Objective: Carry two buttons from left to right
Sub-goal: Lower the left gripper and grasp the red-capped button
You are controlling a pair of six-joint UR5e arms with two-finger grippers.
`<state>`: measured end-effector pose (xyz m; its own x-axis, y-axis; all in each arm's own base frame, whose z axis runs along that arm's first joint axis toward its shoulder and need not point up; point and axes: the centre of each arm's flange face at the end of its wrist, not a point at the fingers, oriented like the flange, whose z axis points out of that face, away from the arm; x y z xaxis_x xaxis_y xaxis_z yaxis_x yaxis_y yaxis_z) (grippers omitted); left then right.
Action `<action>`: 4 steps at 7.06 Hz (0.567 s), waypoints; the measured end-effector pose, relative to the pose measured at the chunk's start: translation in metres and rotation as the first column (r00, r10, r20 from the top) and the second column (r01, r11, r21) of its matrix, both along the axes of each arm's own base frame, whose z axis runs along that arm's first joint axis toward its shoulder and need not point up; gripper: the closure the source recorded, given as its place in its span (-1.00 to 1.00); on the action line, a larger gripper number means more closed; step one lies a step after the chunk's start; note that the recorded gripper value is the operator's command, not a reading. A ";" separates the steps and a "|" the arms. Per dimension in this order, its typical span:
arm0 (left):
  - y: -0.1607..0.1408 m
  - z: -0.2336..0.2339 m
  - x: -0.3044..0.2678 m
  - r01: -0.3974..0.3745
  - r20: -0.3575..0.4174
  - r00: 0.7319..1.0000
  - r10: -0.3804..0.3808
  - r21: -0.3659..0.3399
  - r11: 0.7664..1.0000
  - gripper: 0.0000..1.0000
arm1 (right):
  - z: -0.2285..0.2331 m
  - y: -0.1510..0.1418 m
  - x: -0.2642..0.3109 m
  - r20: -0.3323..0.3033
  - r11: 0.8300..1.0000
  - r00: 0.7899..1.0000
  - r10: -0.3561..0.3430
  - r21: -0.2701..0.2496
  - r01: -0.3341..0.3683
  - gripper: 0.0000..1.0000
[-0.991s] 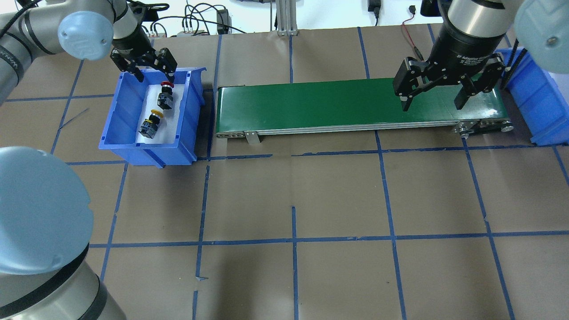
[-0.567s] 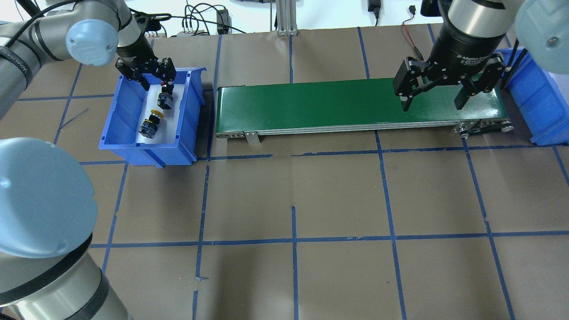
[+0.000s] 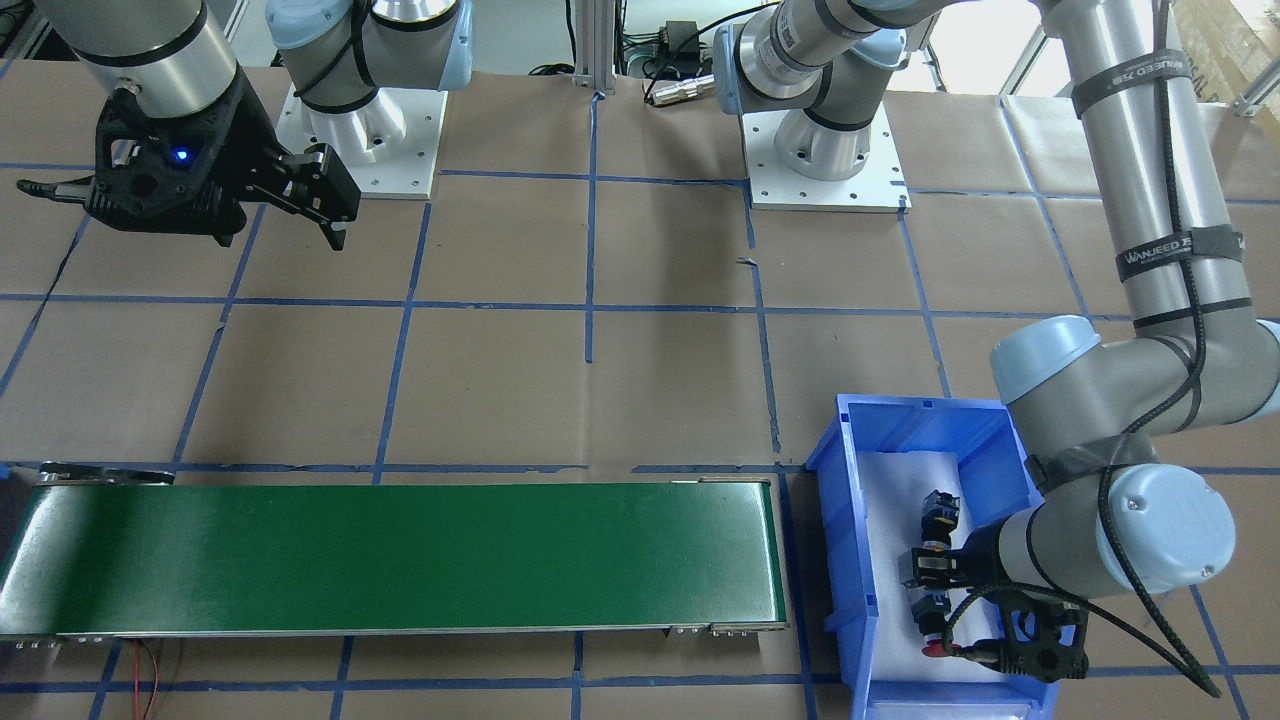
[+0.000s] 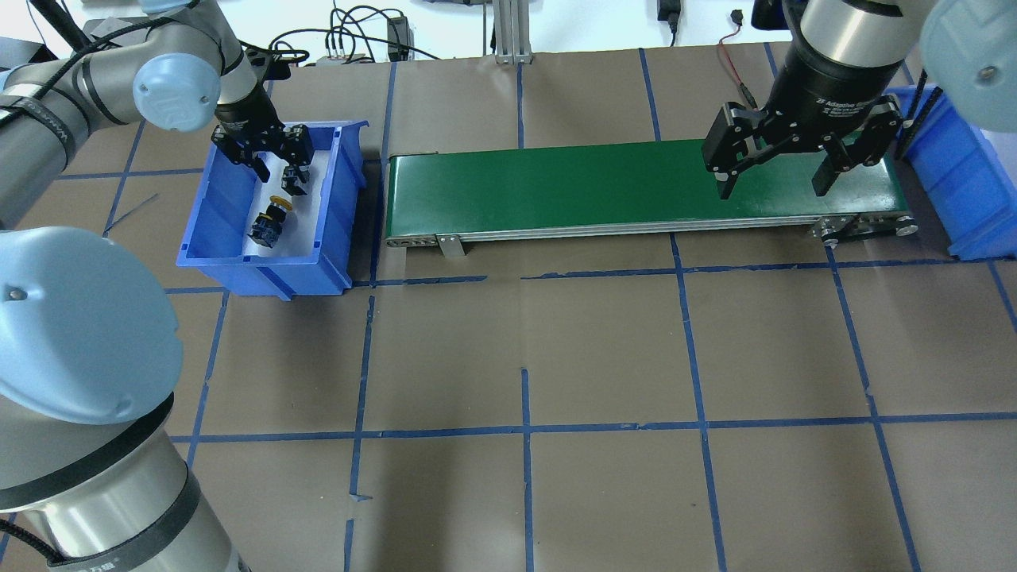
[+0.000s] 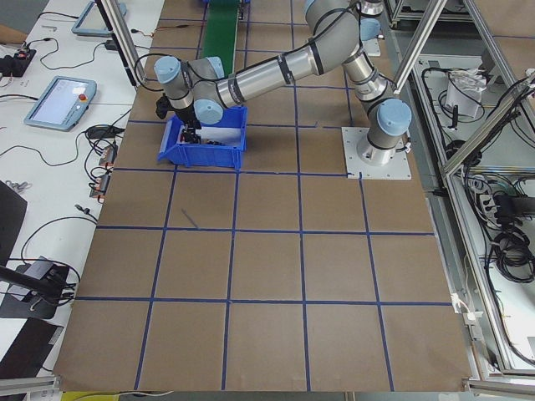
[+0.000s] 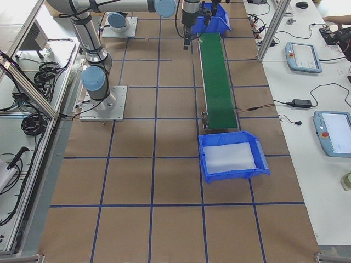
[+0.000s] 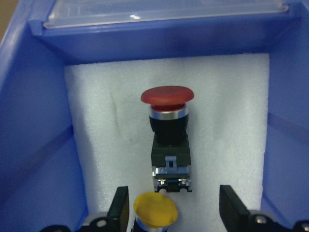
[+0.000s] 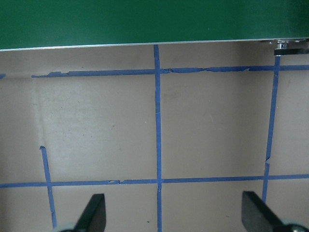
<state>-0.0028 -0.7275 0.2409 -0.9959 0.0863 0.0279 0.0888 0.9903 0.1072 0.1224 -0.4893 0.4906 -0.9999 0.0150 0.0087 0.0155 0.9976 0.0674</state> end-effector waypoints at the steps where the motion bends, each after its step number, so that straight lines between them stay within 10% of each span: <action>1: 0.000 -0.002 -0.002 0.000 -0.003 1.000 0.000 0.002 1.000 -0.42 | 0.000 0.000 0.000 0.000 1.000 1.000 0.001 0.000 -0.001 -1.00; 4: -0.001 -0.018 -0.001 -0.003 -0.006 1.000 0.003 0.022 1.000 -0.12 | 0.000 0.000 0.000 0.000 1.000 1.000 0.002 0.000 -0.002 -1.00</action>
